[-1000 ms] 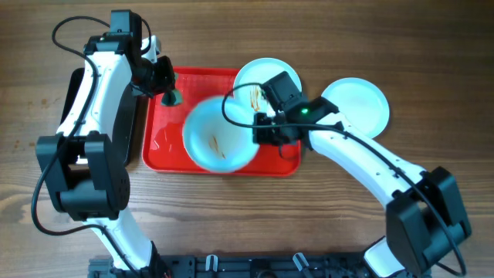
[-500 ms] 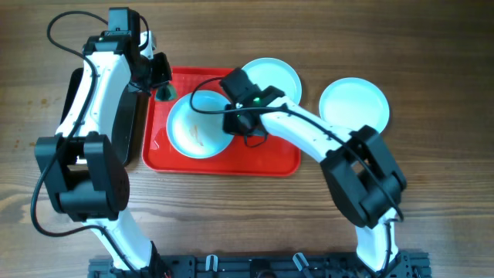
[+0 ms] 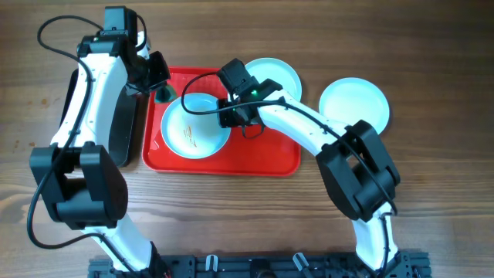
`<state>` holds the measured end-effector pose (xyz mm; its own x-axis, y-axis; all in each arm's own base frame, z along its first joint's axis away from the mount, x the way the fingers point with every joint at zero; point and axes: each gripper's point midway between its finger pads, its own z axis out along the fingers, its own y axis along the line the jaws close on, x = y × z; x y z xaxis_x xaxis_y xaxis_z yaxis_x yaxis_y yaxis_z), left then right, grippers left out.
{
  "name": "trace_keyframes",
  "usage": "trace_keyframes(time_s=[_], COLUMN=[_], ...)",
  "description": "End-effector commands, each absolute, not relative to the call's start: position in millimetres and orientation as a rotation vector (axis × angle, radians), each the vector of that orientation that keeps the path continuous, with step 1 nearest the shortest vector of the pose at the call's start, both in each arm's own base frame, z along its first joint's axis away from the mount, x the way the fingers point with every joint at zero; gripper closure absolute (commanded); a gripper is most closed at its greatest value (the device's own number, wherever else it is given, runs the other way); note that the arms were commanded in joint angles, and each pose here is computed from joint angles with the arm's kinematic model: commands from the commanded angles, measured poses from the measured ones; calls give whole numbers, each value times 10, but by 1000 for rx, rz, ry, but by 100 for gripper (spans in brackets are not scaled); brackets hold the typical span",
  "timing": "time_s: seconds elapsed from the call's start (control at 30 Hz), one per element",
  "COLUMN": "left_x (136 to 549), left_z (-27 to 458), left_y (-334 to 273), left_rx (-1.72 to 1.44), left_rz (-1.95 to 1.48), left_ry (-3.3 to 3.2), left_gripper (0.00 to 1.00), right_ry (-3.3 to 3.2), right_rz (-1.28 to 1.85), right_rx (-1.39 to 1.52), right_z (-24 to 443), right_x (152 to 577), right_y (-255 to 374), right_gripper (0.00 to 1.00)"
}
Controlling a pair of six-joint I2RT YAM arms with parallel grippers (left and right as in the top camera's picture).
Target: Clean dirty plates on tray and stack at the side
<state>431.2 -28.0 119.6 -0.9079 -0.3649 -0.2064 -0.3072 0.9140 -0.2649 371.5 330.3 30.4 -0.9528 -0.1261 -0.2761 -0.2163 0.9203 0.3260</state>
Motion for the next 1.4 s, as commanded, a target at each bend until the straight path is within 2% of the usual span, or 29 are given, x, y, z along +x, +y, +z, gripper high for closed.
trace_keyframes(time_s=[0.0,0.1,0.2,0.53,0.77,0.97,1.1,1.27,1.37], left_x=[4325,4252,4090,3572,3426,3512,3233,2931,2921], left_z=[1314,1232,972,263,-104,-250,-284,-298,-300], left_y=[-346,-412,-518,-493,-446,-617,-896,-915,-852], left_rx=[-536,-537,-576,-611,-600,-439,-132,-114,-182], left_rz=[-343,-350,-347,-275,-232,-280,-288,-256,-242], left_ry=[2798,2829,2886,3026,3010,2942,3056,3176,3183], left_gripper=[96,96,96,96,96,96,96,96,96], right_ry=[2866,2888,2889,2920,2925,2922,2924,2924,2931], right_rz=[585,604,608,615,625,627,625,626,632], right_rx=[-309,-267,-238,-130,-137,-138,-138,-137,-144], right_z=[71,5,4,-7,-5,-3,-5,-5,-6], right_x=[3685,3671,3681,3725,3710,3715,3710,3712,3694], right_y=[3424,3442,3446,3346,3353,3356,3353,3354,3355], right_gripper=[68,78,96,96,96,96,96,96,96])
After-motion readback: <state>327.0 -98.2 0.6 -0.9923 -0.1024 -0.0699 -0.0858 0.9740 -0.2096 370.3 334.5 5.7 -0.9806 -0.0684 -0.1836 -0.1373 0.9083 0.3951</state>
